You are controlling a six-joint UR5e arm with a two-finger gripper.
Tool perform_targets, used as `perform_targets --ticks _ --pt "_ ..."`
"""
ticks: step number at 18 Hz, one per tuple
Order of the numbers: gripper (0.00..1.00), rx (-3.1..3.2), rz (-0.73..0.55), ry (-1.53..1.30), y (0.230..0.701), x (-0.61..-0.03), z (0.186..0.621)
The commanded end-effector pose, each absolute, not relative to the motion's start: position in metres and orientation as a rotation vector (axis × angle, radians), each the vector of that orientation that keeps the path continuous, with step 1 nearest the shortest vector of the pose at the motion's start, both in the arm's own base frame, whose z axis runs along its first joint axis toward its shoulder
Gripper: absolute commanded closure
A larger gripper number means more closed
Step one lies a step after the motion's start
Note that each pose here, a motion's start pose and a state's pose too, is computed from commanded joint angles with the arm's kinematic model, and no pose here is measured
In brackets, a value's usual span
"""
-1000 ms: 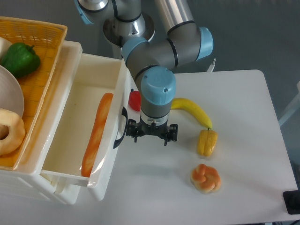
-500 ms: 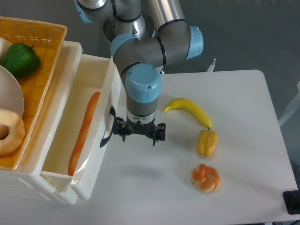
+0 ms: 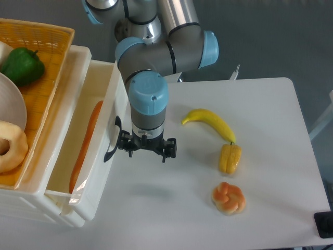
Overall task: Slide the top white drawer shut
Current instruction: 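Push the drawer front with the gripper into the white cabinet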
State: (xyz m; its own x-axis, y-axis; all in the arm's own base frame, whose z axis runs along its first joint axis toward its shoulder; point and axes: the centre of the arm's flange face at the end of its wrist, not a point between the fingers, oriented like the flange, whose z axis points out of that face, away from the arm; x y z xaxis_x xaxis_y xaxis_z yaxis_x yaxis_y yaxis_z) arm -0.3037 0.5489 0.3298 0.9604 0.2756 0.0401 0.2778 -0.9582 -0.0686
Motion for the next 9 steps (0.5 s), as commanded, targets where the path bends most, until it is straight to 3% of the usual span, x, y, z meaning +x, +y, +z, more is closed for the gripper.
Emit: perform_targets --ticks 9 --pt "0.0 -3.047 -0.017 -0.4 0.559 -0.283 0.334"
